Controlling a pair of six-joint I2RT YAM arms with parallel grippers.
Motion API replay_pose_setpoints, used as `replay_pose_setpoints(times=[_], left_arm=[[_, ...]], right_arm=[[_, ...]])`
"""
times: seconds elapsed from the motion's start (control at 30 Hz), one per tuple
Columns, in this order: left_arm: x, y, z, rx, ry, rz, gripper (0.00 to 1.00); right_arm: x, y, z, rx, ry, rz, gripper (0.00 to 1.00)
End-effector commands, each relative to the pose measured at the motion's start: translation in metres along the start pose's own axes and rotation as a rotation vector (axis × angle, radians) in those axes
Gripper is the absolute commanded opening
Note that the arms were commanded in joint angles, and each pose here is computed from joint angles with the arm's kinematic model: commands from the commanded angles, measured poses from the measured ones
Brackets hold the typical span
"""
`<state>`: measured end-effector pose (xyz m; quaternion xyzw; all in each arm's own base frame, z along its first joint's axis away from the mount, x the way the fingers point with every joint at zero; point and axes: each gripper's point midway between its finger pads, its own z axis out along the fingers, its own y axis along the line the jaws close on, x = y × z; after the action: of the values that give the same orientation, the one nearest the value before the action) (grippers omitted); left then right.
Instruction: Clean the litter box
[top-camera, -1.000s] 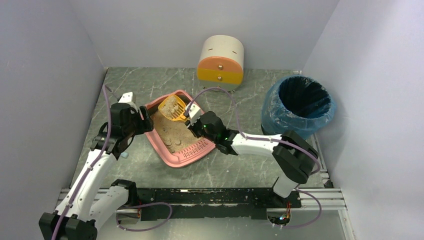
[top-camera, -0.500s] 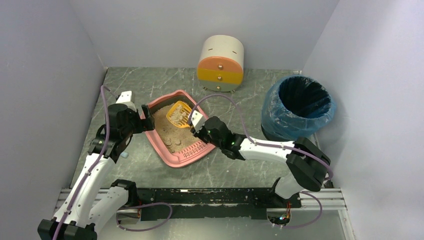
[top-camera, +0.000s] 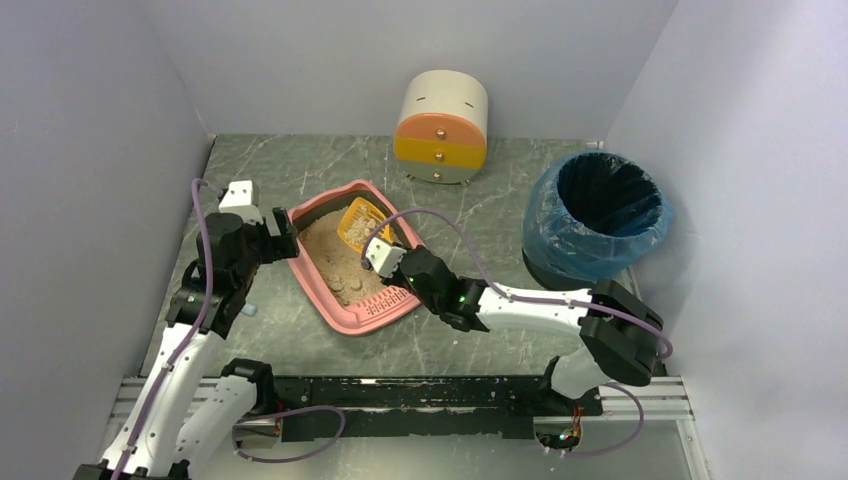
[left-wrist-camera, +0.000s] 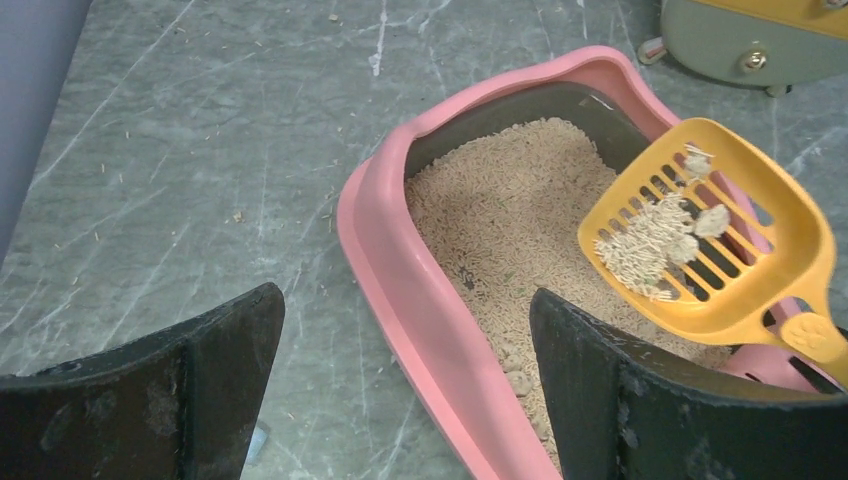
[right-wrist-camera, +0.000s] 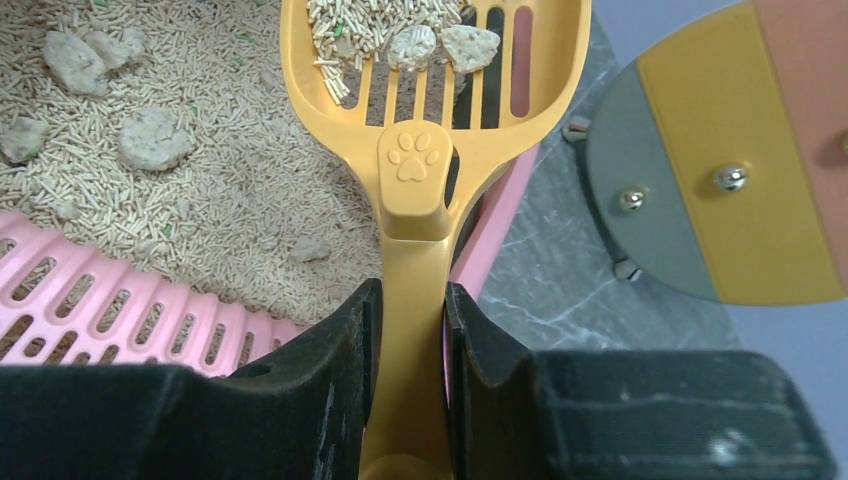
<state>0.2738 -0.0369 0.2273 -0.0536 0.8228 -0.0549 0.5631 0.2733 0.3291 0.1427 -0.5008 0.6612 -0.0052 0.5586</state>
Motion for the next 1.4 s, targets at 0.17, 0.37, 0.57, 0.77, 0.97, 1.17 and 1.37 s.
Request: replay_pose_setpoints(times=[0.17, 0.37, 0.57, 0.77, 0.97, 1.17, 1.37], left_arm=[[-0.013, 0.007, -0.007, -0.041, -0.042, 0.020, 0.97], [-0.013, 0.010, -0.007, -0.054, -0.040, 0.021, 0.97], [-0.011, 0.011, -0.006, -0.059, -0.033, 0.025, 0.97], [-0.011, 0.011, -0.006, -0.059, -0.033, 0.025, 0.97], [-0.011, 0.010, -0.005, -0.055, -0.034, 0.026, 0.97], [-0.010, 0.010, -0.004, -0.057, -0.027, 0.028, 0.97], [-0.009, 0.010, -0.004, -0.056, -0.024, 0.027, 0.97]], right_arm=[[-0.022, -0.023, -0.017, 0.119, -0.042, -0.151, 0.00], [-0.026, -0.026, -0.023, 0.151, -0.056, -0.206, 0.00], [-0.028, -0.024, -0.022, 0.151, -0.065, -0.199, 0.00], [-0.029, -0.006, -0.015, 0.033, -0.048, 0.059, 0.00], [-0.029, 0.013, -0.020, -0.133, -0.065, 0.310, 0.00], [-0.026, 0.013, -0.023, -0.189, -0.068, 0.420, 0.00], [-0.025, 0.011, -0.025, -0.316, -0.049, 0.688, 0.00]])
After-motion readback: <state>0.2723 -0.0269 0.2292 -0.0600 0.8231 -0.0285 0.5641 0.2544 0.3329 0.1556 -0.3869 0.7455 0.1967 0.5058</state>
